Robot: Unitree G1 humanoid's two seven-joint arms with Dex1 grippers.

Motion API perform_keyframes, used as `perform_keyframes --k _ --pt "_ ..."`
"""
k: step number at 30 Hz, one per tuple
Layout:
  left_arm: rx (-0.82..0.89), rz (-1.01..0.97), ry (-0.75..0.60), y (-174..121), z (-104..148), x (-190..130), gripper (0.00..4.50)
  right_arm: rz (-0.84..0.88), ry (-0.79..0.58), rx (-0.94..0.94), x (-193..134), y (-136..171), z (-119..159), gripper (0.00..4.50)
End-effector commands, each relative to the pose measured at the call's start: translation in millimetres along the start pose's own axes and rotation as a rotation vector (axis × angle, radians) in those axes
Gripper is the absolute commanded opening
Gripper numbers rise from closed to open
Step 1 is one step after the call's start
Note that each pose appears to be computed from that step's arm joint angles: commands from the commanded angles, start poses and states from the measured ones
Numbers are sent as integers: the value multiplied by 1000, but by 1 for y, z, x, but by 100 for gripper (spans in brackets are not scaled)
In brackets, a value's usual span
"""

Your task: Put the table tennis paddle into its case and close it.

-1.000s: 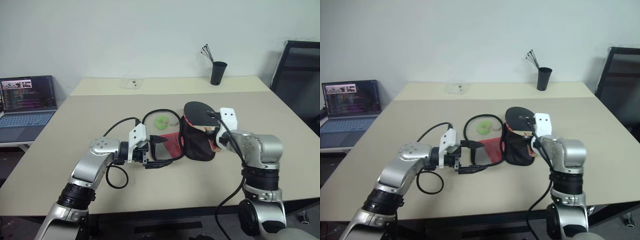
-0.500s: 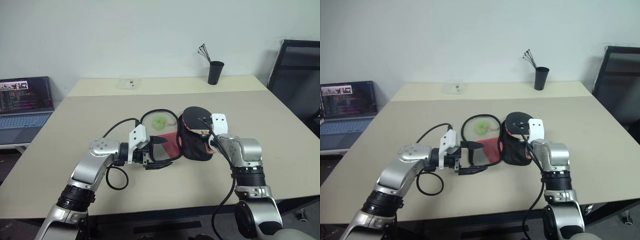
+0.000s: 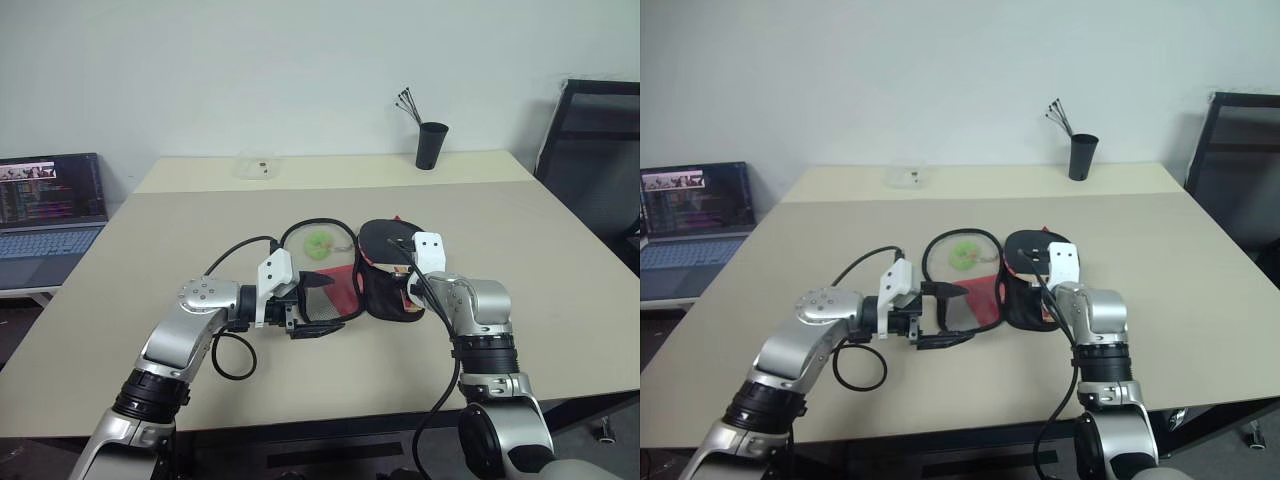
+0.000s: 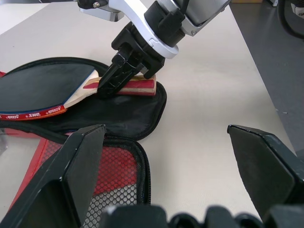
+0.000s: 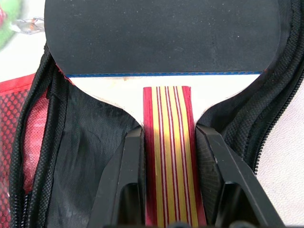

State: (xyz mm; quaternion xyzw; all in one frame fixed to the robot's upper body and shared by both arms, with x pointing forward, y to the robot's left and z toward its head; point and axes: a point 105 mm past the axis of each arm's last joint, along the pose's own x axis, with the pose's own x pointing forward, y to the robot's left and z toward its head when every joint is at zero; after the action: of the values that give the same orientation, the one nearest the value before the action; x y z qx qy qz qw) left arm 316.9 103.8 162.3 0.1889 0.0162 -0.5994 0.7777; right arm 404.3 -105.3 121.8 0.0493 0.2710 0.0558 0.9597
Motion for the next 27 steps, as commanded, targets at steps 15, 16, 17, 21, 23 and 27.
perform_keyframes --k 15,16,17,21,23,27 --pt "-17 133 -22 13 0 -18 450 395 -265 -287 -73 50 42 446" --pt "-26 158 -17 16 -4 -22 450 415 -295 -330 -81 46 46 446" --pt "-33 176 -11 18 -7 -25 450 434 -324 -357 -88 43 50 446" --pt "-63 240 5 23 -18 -36 450 451 -376 -500 -108 24 56 446" --pt "-88 280 9 29 -24 -41 450 463 -368 -527 -115 13 56 446" --pt "-104 342 67 43 -43 -46 388 612 -361 -599 -142 13 53 450"
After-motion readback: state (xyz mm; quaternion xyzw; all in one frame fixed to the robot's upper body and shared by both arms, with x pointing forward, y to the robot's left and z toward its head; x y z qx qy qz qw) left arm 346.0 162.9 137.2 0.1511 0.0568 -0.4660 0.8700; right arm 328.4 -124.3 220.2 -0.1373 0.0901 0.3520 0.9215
